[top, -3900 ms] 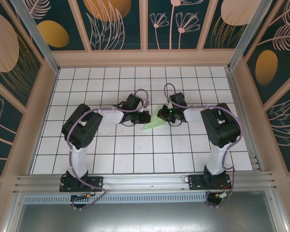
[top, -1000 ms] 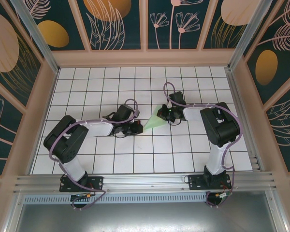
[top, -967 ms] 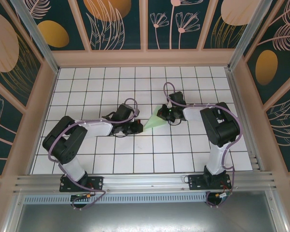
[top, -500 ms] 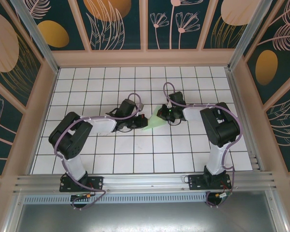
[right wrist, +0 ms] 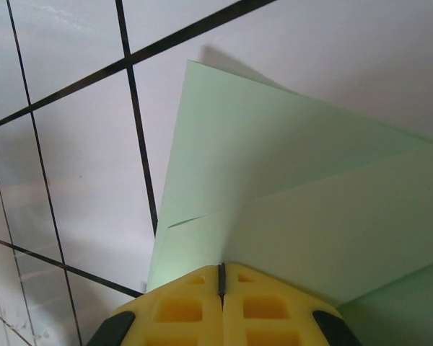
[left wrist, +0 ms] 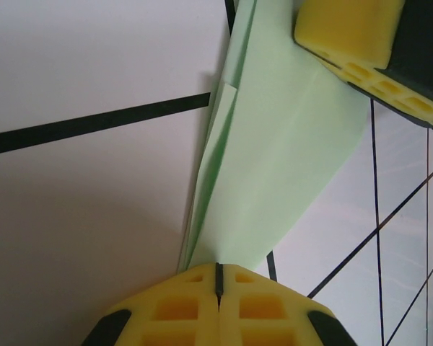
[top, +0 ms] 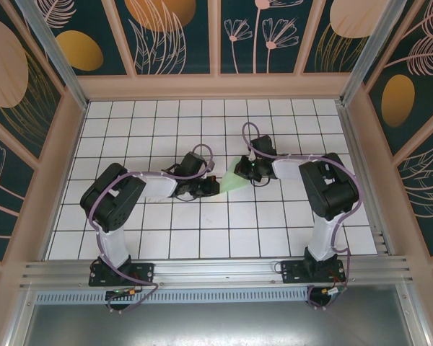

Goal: Fold a paper plane with a square sheet of paper (pick it up from the middle)
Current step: Fourth fold the wing at the center of the table.

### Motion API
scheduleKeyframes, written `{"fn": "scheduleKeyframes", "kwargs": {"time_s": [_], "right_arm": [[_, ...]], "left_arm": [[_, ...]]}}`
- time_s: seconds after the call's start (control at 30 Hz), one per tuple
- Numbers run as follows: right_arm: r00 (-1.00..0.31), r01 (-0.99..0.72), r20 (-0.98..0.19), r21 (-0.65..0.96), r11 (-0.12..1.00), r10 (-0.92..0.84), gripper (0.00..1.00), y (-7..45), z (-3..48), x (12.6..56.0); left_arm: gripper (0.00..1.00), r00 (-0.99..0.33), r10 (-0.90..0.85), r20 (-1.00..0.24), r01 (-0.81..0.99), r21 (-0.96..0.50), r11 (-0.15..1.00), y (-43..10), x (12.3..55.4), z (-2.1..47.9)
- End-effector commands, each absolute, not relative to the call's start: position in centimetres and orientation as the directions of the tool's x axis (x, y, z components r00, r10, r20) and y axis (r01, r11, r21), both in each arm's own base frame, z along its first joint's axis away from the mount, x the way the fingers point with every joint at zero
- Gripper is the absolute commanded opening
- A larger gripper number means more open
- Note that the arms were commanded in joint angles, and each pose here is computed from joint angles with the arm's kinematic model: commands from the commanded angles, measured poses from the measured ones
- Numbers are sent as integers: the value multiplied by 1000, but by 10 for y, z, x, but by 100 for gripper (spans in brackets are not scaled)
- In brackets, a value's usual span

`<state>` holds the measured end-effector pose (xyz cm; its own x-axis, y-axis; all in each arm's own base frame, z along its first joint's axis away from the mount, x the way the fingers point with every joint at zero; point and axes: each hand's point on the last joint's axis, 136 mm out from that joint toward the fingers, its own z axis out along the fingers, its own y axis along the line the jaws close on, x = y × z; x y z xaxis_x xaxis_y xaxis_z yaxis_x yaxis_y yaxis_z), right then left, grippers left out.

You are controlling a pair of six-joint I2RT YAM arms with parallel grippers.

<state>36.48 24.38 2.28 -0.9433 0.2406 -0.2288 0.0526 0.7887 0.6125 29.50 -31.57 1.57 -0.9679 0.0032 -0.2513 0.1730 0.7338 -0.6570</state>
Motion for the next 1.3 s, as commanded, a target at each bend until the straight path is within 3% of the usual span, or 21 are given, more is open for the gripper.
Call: {"fn": "scheduleKeyframes", "kwargs": {"time_s": [0.0,0.3,0.57,0.9,1.27], "right_arm": [[-921,-62,-338,617,784,193,0,248,59,368],[-952,-134,-293,663,736,92,0,282,42,327],[-966,-127,-251,659,742,58,0,289,21,318],[-975,-99,-218,617,781,48,0,281,2,314],[-972,-137,-235,651,746,27,0,288,10,315]], "left_arm": [[0,-984,22,-177,125,-597,792,-296,279,-12],[0,-984,11,-177,113,-582,805,-292,280,-16],[0,-983,7,-184,116,-586,802,-294,282,-12],[3,-948,-18,-317,214,-678,703,-320,307,40],[0,-977,-3,-213,126,-589,798,-301,296,-8]]}}
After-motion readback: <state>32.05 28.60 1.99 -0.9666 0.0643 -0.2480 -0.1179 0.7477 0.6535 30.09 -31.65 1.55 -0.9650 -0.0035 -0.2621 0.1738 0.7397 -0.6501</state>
